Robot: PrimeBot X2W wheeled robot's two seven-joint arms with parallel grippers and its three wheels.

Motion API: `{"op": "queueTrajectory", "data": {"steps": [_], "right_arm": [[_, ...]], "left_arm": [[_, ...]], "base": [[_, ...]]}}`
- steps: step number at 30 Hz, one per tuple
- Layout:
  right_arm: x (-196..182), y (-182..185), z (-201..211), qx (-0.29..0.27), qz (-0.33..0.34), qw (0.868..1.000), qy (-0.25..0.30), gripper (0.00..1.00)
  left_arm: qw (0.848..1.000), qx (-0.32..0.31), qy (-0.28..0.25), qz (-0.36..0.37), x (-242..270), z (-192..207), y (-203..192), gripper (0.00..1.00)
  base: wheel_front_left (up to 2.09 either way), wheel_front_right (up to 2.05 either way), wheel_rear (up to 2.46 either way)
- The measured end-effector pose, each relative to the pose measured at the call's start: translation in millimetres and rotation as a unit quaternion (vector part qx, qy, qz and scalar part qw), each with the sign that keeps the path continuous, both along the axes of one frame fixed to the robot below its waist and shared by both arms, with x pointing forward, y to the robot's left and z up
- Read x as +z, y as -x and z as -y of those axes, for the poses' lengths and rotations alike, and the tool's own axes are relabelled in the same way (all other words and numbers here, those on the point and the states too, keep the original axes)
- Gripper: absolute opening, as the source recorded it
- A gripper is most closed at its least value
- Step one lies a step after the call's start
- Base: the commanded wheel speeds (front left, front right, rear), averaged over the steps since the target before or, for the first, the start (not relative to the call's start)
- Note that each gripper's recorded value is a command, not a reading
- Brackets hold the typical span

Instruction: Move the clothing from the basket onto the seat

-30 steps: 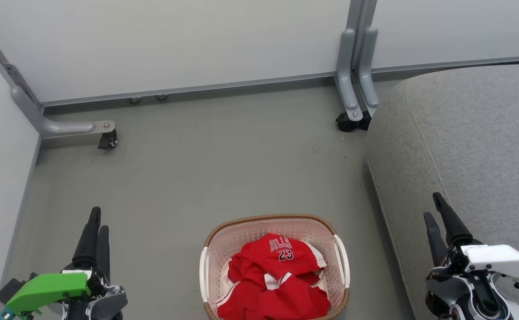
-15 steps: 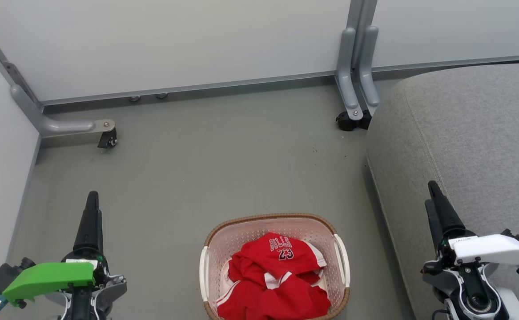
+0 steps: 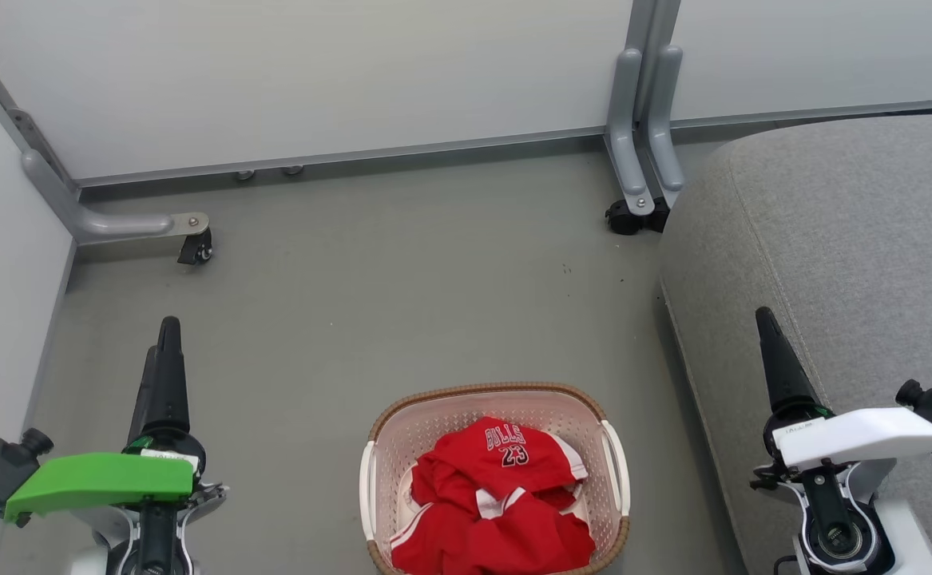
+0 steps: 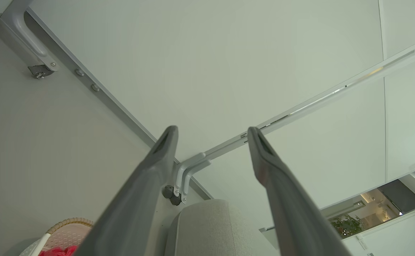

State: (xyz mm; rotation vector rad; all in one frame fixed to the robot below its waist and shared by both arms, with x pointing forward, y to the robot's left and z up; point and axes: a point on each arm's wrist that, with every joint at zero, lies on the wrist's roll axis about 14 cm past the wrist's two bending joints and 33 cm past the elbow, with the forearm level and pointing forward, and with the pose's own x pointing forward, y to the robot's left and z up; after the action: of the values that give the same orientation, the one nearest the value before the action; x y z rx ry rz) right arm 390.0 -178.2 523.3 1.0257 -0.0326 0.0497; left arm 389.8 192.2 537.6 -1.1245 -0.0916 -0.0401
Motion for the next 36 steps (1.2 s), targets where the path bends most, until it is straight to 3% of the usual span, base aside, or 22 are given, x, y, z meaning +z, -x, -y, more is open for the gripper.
{"op": "queueTrajectory", "data": {"steps": [13,36], "right_arm": [[7.1,-0.7,-10.3,0.009,0.022,0.989,0.145,1.00],[-0.9,0.5,-23.7,0.021,0.034,0.955,0.295,1.00]], "left_arm": [[0.992,0.002,-0.122,0.017,7.7,7.1,0.3,1.00],[0.961,0.006,-0.276,0.023,1.8,11.1,3.3,1.00]], "base": [[0.00,0.00,0.00],[0.00,0.00,0.00]]}}
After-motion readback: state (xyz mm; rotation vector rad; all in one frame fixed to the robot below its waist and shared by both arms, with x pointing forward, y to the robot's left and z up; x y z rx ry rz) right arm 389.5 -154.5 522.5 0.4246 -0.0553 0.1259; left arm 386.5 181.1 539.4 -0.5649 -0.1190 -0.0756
